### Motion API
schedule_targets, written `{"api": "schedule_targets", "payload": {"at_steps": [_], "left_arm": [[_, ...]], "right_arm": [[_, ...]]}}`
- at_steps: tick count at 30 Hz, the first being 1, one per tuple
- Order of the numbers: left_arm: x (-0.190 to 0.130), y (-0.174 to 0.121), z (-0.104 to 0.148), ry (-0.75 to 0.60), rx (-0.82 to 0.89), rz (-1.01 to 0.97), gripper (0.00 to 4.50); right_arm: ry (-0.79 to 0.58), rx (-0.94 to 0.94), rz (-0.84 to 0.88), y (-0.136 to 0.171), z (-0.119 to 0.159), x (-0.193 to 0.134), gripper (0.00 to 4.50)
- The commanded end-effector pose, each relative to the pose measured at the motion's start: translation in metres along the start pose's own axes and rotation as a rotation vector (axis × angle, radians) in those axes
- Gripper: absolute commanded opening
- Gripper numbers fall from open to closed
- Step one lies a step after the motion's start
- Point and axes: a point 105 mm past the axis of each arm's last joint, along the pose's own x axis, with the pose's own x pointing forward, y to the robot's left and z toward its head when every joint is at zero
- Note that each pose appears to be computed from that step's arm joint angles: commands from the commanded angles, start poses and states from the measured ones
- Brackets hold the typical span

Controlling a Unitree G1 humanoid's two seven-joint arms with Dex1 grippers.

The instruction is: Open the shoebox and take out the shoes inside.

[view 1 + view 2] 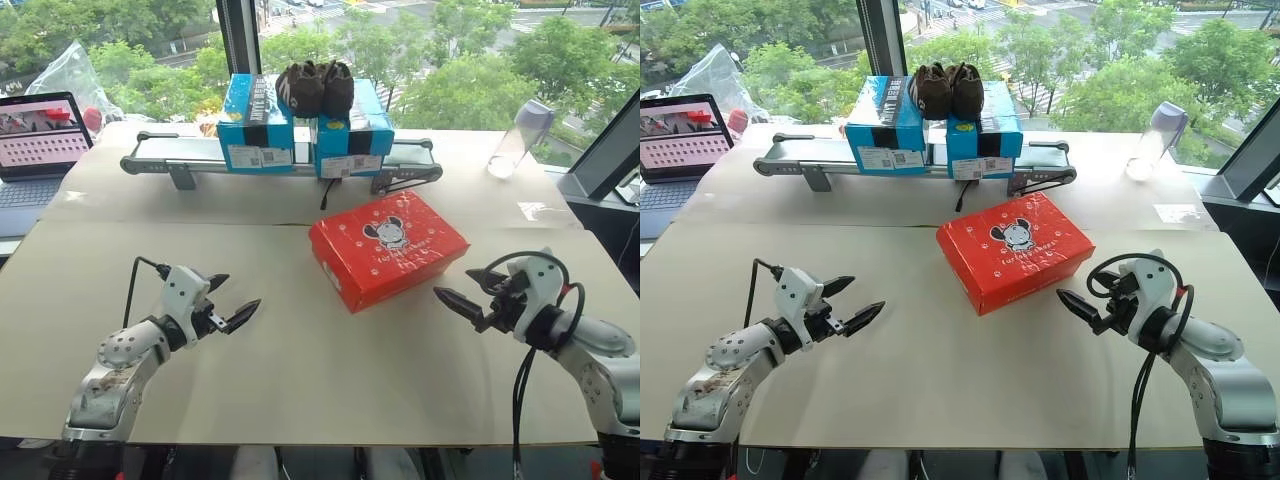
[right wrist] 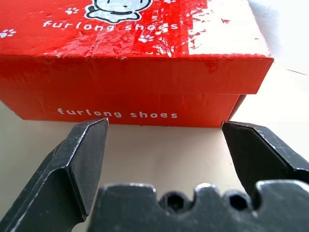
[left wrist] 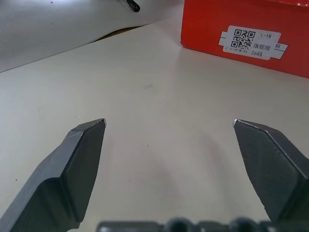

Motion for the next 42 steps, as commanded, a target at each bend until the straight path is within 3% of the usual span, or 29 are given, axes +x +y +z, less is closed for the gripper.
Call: {"api": "schedule_targets", "payload": {"at_steps": [1,8,12,13,15,20,25,26,30,36,42], "left_arm": [[0.004,0.0,0.012,-0.049,0.032,-0.015,4.5],[0.015,-0.008,0.046,-0.148,0.037,-0.148,4.5],[0.022,-0.013,0.048,-0.101,0.088,-0.21,4.5],[0.023,-0.012,0.049,-0.099,0.093,-0.212,4.1],[0.024,-0.009,0.055,-0.111,0.104,-0.217,3.75],[0.028,-0.009,0.066,-0.129,0.134,-0.238,1.88],[0.039,-0.016,0.066,-0.121,0.154,-0.23,0.22],[0.041,-0.016,0.065,-0.117,0.159,-0.211,0.05],[0.066,-0.037,0.052,-0.087,0.115,-0.101,0.05],[0.087,-0.05,0.064,-0.112,0.124,-0.056,0.05],[0.104,-0.062,0.072,-0.123,0.167,-0.059,0.05]], "right_arm": [[-0.047,-0.042,-0.016,-0.004,0.012,-0.002,4.45],[-0.022,-0.097,-0.091,-0.028,0.015,-0.016,4.45],[-0.015,-0.116,-0.152,-0.048,0.021,-0.029,4.45],[-0.007,-0.12,-0.165,-0.051,0.02,-0.031,4.06],[0.005,-0.13,-0.205,-0.059,0.019,-0.038,3.72],[0.007,-0.146,-0.271,-0.069,0.018,-0.042,1.99],[0.027,-0.192,-0.327,-0.079,0.015,-0.035,0.32],[0.035,-0.21,-0.326,-0.078,0.014,-0.033,0.1],[0.059,-0.336,-0.421,-0.089,0.022,-0.013,0.1],[0.049,-0.417,-0.464,-0.098,0.032,0.015,0.1],[0.032,-0.444,-0.37,-0.087,0.043,0.053,0.1]]}}
